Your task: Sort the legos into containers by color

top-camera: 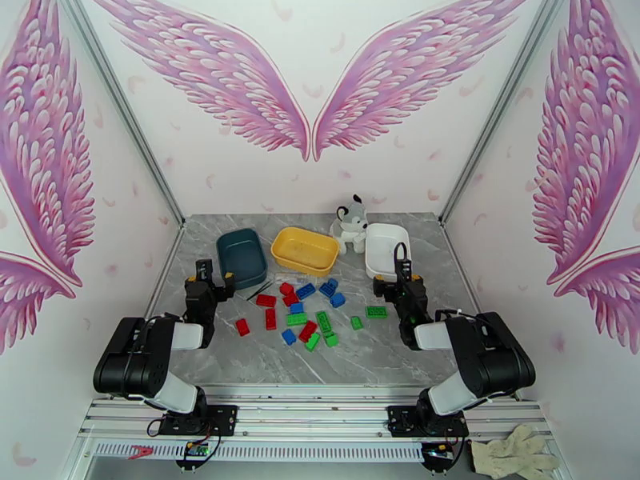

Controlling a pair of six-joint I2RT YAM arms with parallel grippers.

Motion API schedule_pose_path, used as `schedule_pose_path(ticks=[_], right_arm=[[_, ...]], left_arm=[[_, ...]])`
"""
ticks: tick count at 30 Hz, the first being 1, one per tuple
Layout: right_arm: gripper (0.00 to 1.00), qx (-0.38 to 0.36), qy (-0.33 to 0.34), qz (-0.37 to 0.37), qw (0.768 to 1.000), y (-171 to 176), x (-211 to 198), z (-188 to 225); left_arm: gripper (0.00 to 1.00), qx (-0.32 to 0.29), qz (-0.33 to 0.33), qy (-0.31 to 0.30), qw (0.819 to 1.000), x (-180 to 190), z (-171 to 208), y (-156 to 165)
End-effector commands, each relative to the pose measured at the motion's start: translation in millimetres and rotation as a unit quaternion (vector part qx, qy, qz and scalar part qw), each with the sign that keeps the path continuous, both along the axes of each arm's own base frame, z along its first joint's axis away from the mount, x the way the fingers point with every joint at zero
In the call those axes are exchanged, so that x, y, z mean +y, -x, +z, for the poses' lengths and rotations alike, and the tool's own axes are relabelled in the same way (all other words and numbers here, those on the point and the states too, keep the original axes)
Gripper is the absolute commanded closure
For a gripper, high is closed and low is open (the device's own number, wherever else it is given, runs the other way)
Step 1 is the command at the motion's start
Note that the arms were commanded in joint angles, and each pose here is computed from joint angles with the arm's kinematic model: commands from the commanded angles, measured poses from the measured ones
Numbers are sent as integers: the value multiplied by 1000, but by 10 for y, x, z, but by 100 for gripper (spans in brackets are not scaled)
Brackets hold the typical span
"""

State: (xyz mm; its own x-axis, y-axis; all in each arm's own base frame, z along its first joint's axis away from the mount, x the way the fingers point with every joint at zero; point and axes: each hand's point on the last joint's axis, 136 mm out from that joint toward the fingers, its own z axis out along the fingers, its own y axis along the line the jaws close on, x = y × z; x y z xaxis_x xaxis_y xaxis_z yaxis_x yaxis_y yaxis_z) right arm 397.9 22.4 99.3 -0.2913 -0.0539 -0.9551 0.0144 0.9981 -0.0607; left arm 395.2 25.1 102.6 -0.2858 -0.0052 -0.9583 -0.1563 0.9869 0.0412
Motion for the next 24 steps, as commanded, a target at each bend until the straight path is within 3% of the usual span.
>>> schedule_pose_path(ticks=[1, 17, 24], right_arm=[[1, -9, -4, 4, 1000, -46, 4, 99], [1, -10, -4, 5, 1000, -46, 6, 101], [1, -10, -5, 4, 1000, -48, 6, 103]], left_arm=[[1, -13, -3, -4, 1000, -12, 124, -53], [1, -33, -10, 37, 999, 91, 133, 5], [1, -20, -2, 17, 1000, 58, 127, -35]])
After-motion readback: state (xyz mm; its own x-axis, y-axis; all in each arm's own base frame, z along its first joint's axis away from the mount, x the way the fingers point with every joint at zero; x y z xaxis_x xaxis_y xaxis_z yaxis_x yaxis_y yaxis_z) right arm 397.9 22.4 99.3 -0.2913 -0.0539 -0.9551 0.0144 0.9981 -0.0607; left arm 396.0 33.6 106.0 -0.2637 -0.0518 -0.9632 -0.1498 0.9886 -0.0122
